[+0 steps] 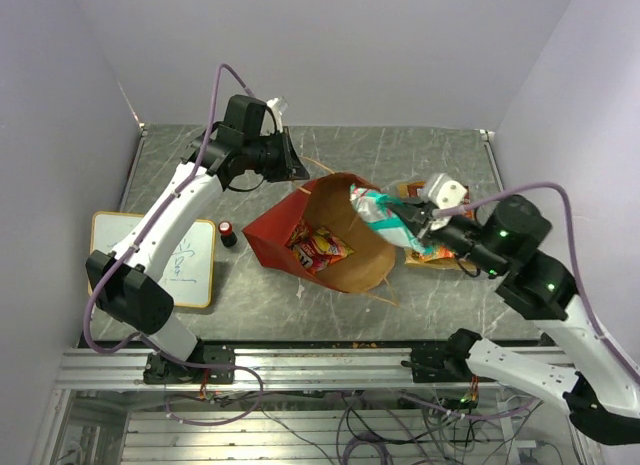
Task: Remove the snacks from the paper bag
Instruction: Take out the snack from the paper bag, then place the snack at the center of the board.
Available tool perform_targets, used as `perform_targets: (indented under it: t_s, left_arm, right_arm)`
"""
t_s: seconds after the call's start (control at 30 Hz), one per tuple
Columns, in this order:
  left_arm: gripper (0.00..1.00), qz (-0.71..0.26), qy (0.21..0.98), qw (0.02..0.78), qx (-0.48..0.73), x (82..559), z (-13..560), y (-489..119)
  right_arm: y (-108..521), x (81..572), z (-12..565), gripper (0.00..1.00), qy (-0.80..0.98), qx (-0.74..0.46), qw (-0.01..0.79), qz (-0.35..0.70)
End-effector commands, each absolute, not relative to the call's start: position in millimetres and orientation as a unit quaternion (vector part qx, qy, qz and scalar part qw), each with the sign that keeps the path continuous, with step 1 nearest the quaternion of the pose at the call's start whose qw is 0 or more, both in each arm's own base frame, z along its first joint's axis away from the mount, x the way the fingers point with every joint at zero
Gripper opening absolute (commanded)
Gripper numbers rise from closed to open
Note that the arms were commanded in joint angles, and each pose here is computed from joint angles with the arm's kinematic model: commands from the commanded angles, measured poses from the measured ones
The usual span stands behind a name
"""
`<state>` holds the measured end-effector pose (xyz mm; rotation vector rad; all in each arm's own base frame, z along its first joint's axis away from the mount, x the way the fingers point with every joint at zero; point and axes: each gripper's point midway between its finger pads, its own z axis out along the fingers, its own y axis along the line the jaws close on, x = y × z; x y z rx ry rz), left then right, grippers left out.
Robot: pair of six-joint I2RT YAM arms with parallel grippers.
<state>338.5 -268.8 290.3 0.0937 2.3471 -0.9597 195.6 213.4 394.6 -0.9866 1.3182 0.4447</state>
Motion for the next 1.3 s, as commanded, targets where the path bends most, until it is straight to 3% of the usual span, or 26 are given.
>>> perform_targets:
  t_s: [0.0,0.27,0.4,0.8,0.97,1.27]
  left_arm:
    - [0.07,-0.367,0.879,0.302,0.038,341,296,-268]
    - [0.07,-0.351,0.881,0.314,0.030,337,298,-250]
    - [0.07,-0.349,0.882,0.314,0.029,337,300,-246]
    - [0.07,-0.378,0.872,0.308,0.042,331,308,-253]
    - [0.07,-0.385,0.868,0.308,0.047,330,311,-255]
    - [0.07,-0.384,0.869,0.308,0.051,325,310,-253]
  right_arm:
    - [165,215,400,0.00,0.592,-0.450,0.668,0.037]
    - [109,268,410,0.00,0.594,-0.388,0.674,-0.207]
    - [93,295,410,0.00,0.623,-0.311,0.683,-0.222]
    - [-16,390,324,0.00,0.766,-0.096,0.527,-0.355]
    - [-38,408,284,0.00,0.787,-0.101,0.463,-0.395]
    - [-53,420,252,0.00,0.781,-0.143,0.424,-0.435]
